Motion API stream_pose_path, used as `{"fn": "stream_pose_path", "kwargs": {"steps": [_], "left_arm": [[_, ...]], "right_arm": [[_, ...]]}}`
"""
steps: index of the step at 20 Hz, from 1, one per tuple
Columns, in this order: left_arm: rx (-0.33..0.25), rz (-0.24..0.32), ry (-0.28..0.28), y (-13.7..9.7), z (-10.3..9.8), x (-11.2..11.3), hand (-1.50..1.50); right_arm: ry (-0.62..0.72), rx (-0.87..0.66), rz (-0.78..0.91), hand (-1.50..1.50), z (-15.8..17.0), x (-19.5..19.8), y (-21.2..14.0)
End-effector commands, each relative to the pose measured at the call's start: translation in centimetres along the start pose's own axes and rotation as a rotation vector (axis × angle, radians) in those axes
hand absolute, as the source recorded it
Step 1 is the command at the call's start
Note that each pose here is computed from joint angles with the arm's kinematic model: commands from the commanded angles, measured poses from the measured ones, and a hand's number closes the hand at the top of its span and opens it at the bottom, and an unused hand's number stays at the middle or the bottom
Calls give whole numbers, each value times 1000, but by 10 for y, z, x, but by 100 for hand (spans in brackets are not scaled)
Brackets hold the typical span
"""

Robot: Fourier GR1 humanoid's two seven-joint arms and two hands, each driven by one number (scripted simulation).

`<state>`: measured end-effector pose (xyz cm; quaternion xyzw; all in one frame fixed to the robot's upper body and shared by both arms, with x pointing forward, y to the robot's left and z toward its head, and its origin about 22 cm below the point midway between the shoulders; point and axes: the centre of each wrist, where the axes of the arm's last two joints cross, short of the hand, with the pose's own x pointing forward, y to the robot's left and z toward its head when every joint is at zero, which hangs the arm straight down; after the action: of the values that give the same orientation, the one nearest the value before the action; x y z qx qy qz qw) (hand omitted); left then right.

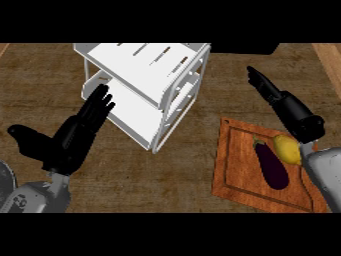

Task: Pick the eggplant from the cutting board and place it in the tiered basket

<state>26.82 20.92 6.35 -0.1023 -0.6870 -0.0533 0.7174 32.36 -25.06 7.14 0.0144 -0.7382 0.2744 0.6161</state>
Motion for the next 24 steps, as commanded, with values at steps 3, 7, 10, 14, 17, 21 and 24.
{"fn": "stream_pose_path", "kwargs": {"steps": [3, 7, 10, 14, 17, 21, 24], "left_arm": [[36, -85, -19, 11, 6, -27, 0], [29, -169, 13, 22, 14, -41, 0], [21, -167, 9, 28, 12, -60, 0], [17, -171, 15, 19, 4, -79, 0], [35, -170, -2, 33, 9, -77, 0], [49, -172, 20, 41, 15, -72, 0], [49, -171, 22, 31, 11, -75, 0]], "right_arm": [[178, -108, -70, -150, -17, -17, 46], [378, -291, 297, -150, -4, -47, 21], [354, -370, -174, -150, -12, -71, 102], [191, -348, -4, -150, -25, -59, 101], [221, -307, 149, -150, -30, -19, 70], [374, -218, 490, -150, -34, 5, 25], [534, -51, 720, -150, -32, 5, 30]]}}
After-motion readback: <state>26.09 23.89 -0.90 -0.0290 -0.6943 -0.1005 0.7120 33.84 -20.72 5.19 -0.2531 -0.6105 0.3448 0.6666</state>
